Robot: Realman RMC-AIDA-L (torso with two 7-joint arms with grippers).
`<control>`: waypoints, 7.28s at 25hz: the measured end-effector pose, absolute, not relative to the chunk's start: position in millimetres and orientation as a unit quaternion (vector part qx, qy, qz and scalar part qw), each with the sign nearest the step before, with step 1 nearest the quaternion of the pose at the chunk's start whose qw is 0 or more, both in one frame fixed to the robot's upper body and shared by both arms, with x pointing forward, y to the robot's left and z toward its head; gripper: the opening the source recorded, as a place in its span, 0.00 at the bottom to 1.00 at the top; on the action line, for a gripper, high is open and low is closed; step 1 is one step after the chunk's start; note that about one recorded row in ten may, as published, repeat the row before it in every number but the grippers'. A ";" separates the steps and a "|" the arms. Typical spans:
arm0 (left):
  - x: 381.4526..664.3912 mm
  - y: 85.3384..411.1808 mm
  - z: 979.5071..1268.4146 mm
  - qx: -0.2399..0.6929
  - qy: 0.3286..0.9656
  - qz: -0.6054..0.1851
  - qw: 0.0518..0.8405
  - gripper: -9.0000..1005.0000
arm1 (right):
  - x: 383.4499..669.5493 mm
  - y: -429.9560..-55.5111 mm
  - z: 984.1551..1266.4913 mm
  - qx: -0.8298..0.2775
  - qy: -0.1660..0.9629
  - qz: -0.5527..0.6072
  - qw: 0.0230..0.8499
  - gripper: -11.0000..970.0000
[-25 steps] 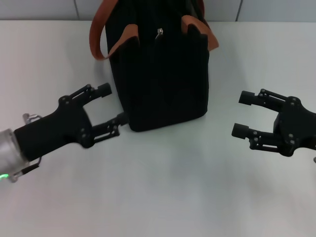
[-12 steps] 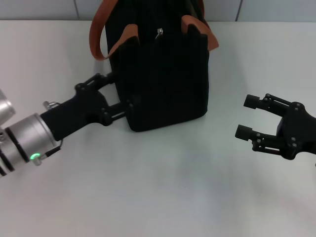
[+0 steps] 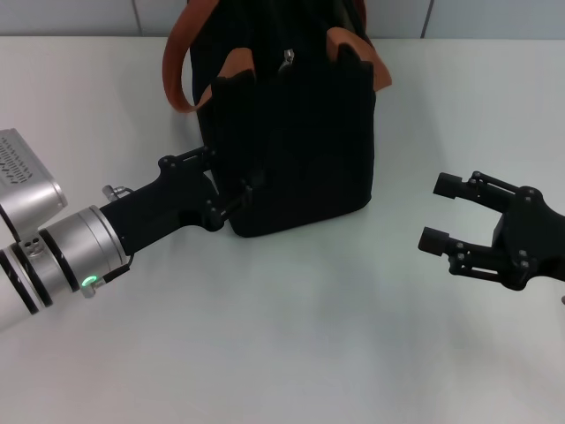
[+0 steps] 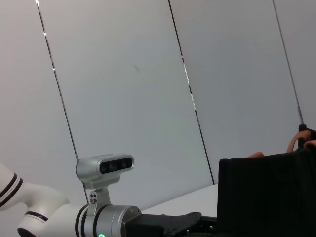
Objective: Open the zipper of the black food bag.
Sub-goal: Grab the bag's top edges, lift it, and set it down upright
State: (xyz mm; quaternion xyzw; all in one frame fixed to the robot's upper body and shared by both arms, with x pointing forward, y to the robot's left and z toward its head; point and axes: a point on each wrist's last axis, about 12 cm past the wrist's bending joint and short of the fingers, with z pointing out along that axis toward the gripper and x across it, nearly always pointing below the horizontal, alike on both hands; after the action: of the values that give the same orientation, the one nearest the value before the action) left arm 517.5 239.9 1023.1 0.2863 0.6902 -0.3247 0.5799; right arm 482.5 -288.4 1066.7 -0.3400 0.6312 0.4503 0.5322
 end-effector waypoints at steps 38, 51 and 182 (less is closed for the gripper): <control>493.3 261.4 1037.3 0.236 0.659 -0.399 0.592 0.03 | 492.6 -282.1 1067.2 -0.338 0.634 0.443 0.536 0.86; 519.5 237.0 1046.4 0.247 0.650 -0.411 0.590 0.47 | 486.6 -290.1 1058.9 -0.316 0.653 0.425 0.542 0.86; 486.2 261.4 1028.8 0.264 0.661 -0.375 0.594 0.78 | 498.5 -279.9 1057.8 -0.324 0.649 0.411 0.552 0.86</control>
State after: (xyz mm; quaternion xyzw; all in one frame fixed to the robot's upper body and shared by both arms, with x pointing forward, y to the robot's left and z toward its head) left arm 486.2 261.4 1028.8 0.2642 0.6608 -0.3752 0.5940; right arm 498.5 -279.9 1057.8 -0.3238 0.6492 0.4111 0.5520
